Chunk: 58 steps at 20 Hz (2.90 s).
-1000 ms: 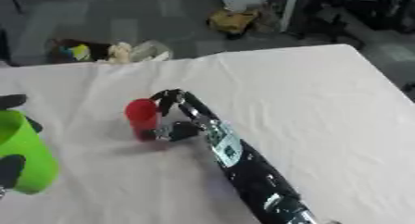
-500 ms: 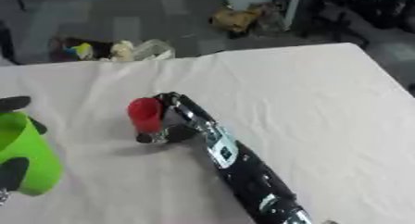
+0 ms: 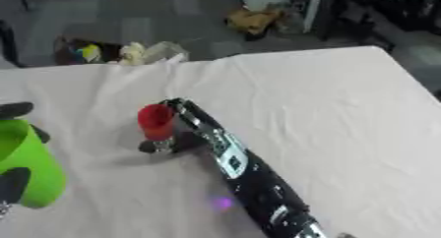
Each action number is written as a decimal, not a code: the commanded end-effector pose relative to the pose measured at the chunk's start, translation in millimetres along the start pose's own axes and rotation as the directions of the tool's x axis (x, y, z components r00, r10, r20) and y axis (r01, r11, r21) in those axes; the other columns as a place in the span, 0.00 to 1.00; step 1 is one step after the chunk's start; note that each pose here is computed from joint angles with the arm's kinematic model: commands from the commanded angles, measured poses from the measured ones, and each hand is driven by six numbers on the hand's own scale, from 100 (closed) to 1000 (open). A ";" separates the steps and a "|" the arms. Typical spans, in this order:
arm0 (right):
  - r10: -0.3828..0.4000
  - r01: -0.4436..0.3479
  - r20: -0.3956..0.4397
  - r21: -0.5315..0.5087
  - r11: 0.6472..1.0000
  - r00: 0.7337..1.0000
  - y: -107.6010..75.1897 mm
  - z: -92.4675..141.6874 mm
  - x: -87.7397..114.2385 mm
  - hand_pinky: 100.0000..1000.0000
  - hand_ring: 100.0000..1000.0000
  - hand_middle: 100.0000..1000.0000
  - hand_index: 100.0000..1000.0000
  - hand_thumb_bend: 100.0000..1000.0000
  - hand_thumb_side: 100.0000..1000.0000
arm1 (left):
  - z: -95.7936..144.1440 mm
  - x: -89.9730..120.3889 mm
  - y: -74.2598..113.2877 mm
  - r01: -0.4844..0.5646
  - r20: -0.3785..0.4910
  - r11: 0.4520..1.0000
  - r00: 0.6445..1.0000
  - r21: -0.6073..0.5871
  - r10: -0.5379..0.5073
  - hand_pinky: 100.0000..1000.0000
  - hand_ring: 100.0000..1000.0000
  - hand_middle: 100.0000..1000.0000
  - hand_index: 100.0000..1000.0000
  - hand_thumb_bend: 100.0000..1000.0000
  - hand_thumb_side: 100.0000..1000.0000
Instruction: Pour the contents of one cup into another cup.
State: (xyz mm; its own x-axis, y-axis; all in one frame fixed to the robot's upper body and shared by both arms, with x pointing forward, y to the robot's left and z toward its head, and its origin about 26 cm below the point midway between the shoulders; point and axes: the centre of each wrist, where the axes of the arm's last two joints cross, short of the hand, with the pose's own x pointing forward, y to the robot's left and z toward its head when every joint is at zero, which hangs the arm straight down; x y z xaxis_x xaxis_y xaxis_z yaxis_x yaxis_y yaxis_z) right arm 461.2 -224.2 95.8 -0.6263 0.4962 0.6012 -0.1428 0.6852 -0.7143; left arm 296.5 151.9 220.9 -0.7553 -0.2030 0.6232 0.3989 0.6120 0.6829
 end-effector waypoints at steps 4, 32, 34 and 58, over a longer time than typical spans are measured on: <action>0.029 -0.029 0.012 -0.003 1.000 1.000 -4.6 -8.7 6.3 0.70 0.26 0.20 0.60 0.66 0.44 | -2.5 8.1 3.0 0.009 0.032 1.000 0.999 -0.003 -0.009 0.15 0.74 0.63 0.94 0.00 0.35; 0.021 -0.033 0.106 0.117 0.993 0.994 4.8 -11.8 33.0 0.33 0.00 0.00 0.37 0.00 0.00 | 13.0 6.7 37.7 0.255 -0.014 0.965 0.967 -0.055 -0.256 0.09 0.69 0.59 0.92 0.00 0.25; 0.022 -0.038 0.113 0.140 0.989 0.993 7.9 -11.4 35.7 0.33 0.00 0.00 0.37 0.00 0.00 | 15.7 7.0 42.7 0.291 -0.022 0.954 0.956 -0.071 -0.294 0.09 0.69 0.59 0.92 0.00 0.24; -0.149 0.029 0.216 0.478 0.878 0.965 46.4 -24.5 88.1 0.34 0.00 0.00 0.36 0.00 0.00 | 12.0 15.5 49.7 0.535 -0.031 0.789 0.822 -0.301 -0.569 0.06 0.64 0.54 0.89 0.00 0.17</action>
State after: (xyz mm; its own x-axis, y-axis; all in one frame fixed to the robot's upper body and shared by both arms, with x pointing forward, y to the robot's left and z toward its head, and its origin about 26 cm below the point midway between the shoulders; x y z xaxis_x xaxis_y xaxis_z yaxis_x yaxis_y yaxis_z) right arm 418.2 -141.8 110.1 -0.7268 0.2942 0.6207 -0.5149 0.3648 -0.7758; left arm 301.5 185.9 250.6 -0.8280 -0.5291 0.1857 0.1082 0.1741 0.9788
